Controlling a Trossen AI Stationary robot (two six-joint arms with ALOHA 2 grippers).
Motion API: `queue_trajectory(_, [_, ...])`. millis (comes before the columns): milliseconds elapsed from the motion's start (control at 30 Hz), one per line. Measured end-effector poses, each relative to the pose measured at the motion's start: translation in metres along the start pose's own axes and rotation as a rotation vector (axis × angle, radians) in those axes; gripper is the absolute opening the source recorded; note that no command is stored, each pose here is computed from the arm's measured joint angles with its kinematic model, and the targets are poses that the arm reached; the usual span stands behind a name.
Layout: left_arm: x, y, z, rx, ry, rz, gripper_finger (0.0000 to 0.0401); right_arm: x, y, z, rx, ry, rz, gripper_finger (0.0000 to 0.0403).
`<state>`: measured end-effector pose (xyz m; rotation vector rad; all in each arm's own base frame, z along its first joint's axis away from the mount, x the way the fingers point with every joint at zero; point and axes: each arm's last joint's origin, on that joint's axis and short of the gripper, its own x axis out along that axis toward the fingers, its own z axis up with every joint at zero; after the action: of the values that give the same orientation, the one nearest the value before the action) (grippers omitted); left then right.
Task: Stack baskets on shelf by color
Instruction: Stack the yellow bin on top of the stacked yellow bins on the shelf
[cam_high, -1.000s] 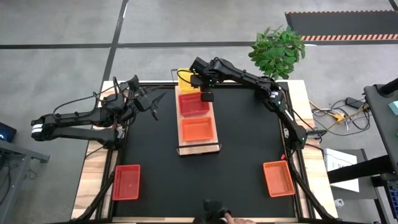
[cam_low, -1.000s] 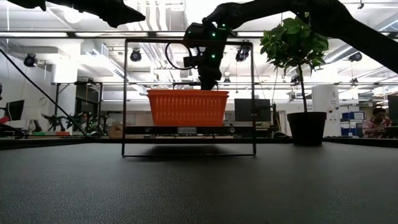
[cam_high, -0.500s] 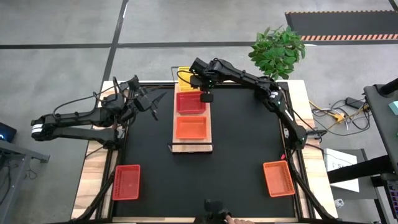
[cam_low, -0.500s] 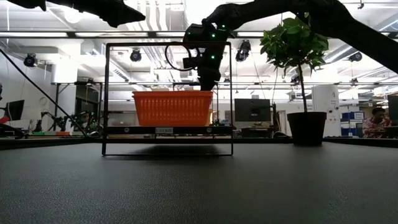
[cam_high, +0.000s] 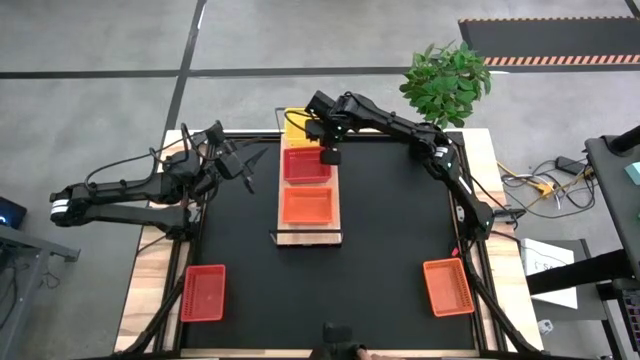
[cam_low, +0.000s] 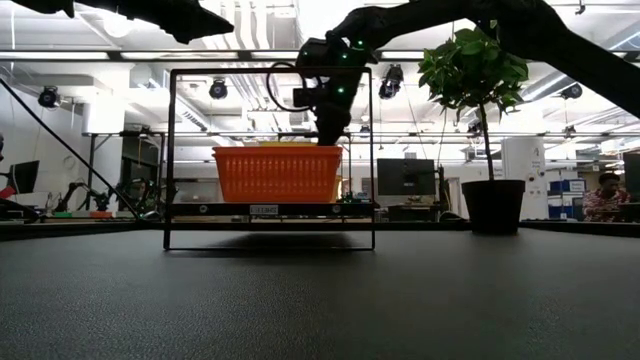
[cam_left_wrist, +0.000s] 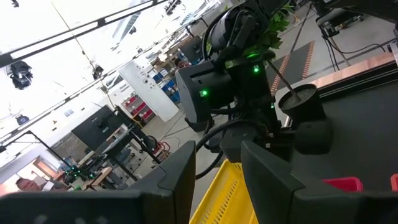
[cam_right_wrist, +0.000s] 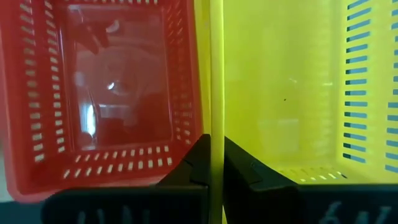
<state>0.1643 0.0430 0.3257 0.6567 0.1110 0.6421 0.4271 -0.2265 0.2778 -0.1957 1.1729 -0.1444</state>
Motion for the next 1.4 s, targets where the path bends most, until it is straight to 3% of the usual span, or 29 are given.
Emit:
queue_trajectory(567, [0.0,0.0,0.0,-0.001,-0.003,0.002,0.0114,0.001,0.005,-0.003,-0.095,0.004,0.082,0.0008])
queue_trajectory(933, [0.0,0.0,0.0,-0.001,-0.003,0.002,0.0114,0.005,-0.001,0.001,-0.036,0.0,-0.04,0.0015])
queue_trajectory(1100, [0.0,0.0,0.0,-0.002,-0.004,0.002,0.0114,0.009,-0.001,0.001,-0.027,0.002,-0.042,0.0042])
queue_trajectory(1400, [0.0,0.0,0.0,-0.002,-0.003,0.002,0.0114,0.012,-0.004,0.0,-0.065,0.046,-0.145,0.0081])
